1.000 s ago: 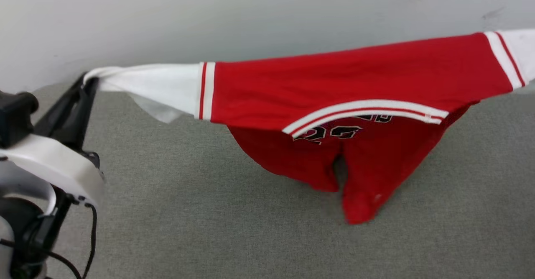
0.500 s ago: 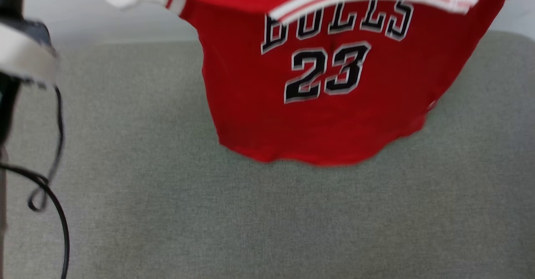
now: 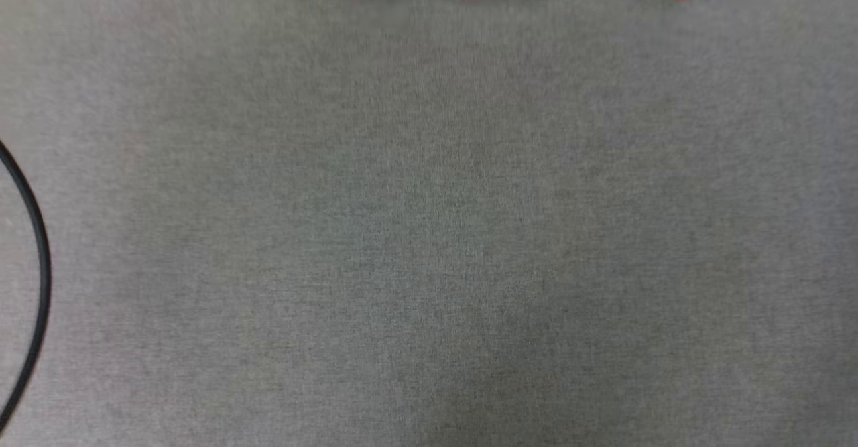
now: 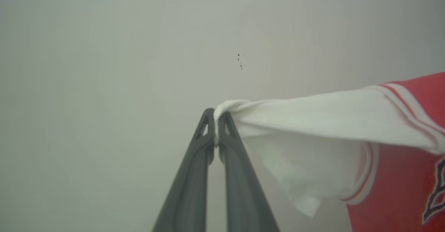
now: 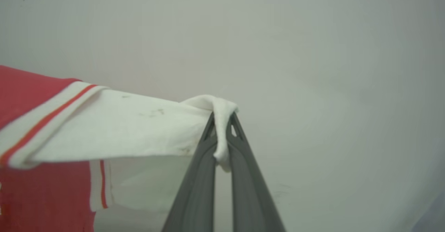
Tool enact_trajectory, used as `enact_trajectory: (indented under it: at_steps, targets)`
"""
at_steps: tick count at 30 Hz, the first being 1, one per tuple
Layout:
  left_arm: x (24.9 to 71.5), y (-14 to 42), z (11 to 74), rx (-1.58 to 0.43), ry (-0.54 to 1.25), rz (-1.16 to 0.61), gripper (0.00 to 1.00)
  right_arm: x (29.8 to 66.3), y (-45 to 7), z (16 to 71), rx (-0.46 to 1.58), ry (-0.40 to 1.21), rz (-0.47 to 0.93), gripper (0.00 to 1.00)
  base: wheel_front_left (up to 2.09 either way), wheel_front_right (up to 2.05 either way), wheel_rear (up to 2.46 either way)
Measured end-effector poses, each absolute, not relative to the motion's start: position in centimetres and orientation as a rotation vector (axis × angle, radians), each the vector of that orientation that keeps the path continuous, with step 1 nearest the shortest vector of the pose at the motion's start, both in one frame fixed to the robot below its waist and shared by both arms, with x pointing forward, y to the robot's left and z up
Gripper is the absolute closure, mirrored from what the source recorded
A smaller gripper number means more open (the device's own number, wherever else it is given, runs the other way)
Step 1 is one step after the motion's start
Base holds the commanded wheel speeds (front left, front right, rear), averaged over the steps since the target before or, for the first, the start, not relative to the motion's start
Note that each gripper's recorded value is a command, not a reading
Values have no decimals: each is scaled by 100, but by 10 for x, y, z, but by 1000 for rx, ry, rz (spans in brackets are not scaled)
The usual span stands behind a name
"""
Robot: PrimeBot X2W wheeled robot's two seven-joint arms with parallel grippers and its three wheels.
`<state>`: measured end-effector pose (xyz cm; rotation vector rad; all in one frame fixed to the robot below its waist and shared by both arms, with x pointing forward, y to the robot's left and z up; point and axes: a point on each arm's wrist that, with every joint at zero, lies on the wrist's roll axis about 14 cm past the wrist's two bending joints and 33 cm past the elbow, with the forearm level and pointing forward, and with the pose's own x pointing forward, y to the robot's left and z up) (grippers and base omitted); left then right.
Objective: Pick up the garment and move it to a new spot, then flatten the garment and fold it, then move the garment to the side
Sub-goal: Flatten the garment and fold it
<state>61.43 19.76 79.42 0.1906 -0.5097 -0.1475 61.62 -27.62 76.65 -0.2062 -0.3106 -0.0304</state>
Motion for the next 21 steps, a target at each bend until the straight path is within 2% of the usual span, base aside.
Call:
enact_trajectory:
  at_steps: [6,12,13,17,21]
  targets:
    - [667,205,766,182,-477,-112,100,665,-269,742,-208,-296,-32,100,0,0,0]
    - [701,214,721,161,-424,-85,100,701,-257,697,-183,-237,-9,100,0,0,0]
    - [707,216,698,162,-383,-85,100,712,-248,671,-172,-195,10,100,0,0,0]
    - [707,213,661,161,-315,-104,100,716,-239,635,-156,-124,35,100,0,0,0]
    - [694,209,621,146,-236,-127,100,704,-237,587,-145,-10,54,100,0,0,0]
